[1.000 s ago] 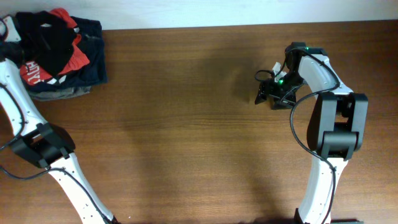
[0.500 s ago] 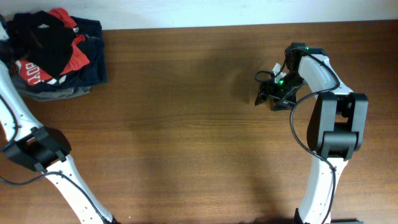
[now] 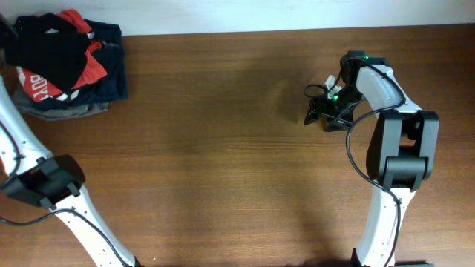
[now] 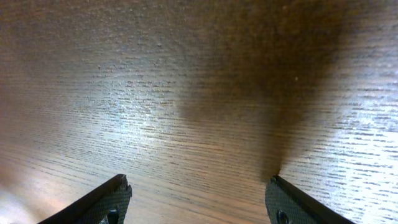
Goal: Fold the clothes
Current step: 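Press the bundle onto the stack with the left gripper, right gripper holding still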
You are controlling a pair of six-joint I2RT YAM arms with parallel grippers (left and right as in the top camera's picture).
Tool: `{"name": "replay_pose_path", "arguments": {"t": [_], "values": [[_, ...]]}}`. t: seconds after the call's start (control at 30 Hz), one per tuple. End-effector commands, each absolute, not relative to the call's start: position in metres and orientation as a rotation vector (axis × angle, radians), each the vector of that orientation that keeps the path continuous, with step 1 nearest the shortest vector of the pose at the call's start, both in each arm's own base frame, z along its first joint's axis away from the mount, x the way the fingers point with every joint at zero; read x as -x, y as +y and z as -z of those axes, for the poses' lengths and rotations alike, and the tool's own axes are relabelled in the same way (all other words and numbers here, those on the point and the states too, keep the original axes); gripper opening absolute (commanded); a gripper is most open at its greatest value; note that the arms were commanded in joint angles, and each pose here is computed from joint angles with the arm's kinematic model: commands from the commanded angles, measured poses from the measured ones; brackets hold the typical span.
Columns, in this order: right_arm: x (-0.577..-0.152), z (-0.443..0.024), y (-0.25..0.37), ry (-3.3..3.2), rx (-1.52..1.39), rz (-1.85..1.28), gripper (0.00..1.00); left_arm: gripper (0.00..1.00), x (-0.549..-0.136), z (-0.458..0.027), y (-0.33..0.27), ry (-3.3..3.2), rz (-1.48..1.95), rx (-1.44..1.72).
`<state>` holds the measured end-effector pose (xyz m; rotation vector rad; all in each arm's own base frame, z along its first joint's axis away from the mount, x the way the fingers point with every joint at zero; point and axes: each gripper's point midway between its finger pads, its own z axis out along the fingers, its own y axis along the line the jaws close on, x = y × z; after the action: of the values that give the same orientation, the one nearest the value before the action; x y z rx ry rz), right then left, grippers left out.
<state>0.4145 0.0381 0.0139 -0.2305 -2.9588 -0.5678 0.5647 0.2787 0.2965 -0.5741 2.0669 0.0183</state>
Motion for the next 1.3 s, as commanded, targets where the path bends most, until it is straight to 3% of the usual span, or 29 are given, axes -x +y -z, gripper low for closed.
{"name": "replay_pose_path", "arguments": {"t": [0.0,0.2,0.5,0.57,0.77,0.87,1.13,1.27], "values": [[-0.419,-0.019,0.044,-2.973,0.21,0.59,0.74,0.01,-0.579,-0.296,0.274,2.042,-0.104,0.588],[-0.418,-0.019,0.044,-2.973,0.209,0.59,0.74,0.0,-0.609,-0.251,0.266,2.068,-0.101,0.569],[-0.418,-0.019,0.044,-2.971,0.211,0.591,0.74,0.01,-0.643,-0.176,0.302,1.904,-0.238,0.65],[-0.417,-0.019,0.044,-2.963,0.221,0.589,0.74,0.06,-0.646,-0.152,0.301,1.908,-0.235,0.649],[-0.408,-0.02,0.044,-2.923,0.246,0.579,0.74,0.09,-0.64,-0.105,0.299,2.005,-0.245,0.679],[-0.404,-0.021,0.044,-2.906,0.244,0.574,0.75,0.09,-0.644,-0.134,0.3,1.96,-0.247,0.665],[-0.403,-0.021,0.044,-2.905,0.245,0.569,0.75,0.09,-0.63,-0.276,0.274,1.832,-0.231,0.604],[-0.405,-0.021,0.044,-2.912,0.243,0.571,0.76,0.11,-0.623,-0.293,0.268,1.826,-0.228,0.599]]}}
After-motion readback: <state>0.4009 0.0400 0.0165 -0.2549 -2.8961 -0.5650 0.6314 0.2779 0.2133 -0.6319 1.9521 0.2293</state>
